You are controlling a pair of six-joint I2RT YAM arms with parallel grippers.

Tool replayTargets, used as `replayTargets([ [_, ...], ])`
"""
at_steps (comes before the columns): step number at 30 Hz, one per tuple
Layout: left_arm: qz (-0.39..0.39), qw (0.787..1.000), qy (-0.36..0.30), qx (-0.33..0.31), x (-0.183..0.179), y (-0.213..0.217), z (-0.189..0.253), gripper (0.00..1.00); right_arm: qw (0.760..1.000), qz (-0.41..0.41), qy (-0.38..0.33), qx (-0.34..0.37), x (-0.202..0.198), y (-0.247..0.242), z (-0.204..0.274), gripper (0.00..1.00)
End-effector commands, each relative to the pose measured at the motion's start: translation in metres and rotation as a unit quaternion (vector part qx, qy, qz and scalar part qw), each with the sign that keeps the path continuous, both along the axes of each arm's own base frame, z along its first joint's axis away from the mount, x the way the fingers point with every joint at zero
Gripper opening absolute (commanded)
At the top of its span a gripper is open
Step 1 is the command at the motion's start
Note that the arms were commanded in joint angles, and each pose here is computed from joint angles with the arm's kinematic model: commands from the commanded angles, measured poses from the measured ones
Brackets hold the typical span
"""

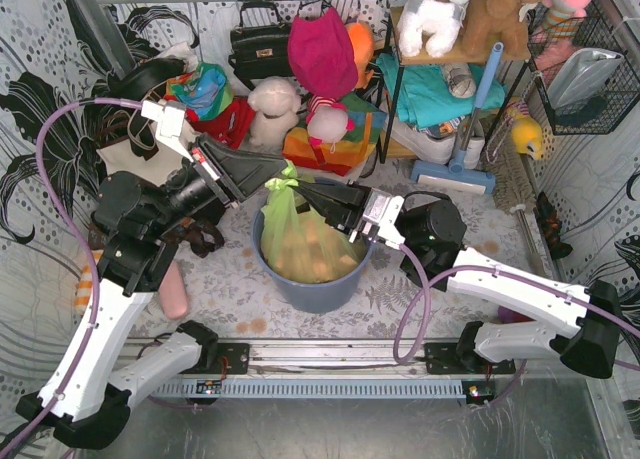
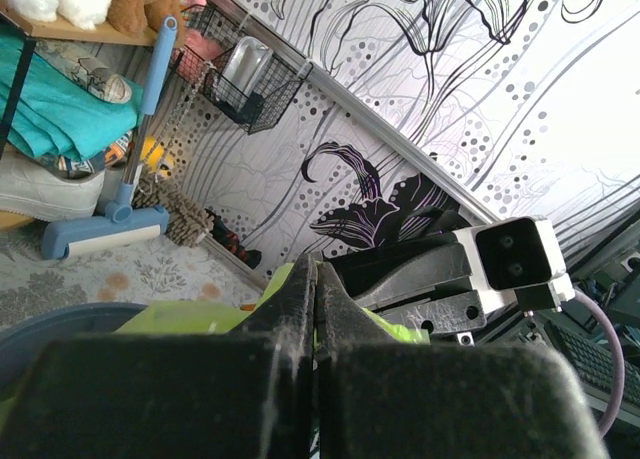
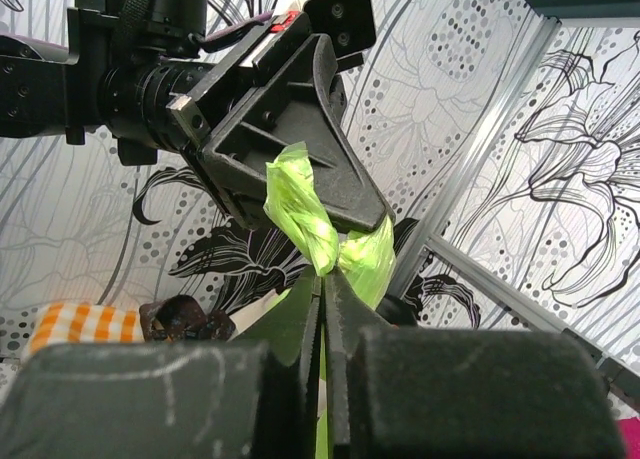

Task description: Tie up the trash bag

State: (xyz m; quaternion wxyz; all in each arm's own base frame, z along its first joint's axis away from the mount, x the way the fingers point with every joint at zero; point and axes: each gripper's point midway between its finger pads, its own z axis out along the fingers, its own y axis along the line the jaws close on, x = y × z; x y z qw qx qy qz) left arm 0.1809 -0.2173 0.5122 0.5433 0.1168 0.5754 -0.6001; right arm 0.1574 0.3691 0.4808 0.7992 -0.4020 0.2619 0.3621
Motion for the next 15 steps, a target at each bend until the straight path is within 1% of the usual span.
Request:
replayTargets([
  [1,0.036,0.999,-0.040,0.003,0.001,0.009,0.018,0.00,0.999,0.010,-0.018,0.040,-0.015,-0.020,0.029,0.00],
  [6,0.080,0.996,-0.041,0.023,0.017,0.015,0.014,0.00,0.999,0.019,-0.020,0.038,-0.024,-0.030,0.027,0.00],
  [15,0.119,0.991,-0.028,0.048,0.040,0.017,0.003,0.00,0.999,0.027,0.002,0.023,-0.033,-0.046,0.013,0.00],
])
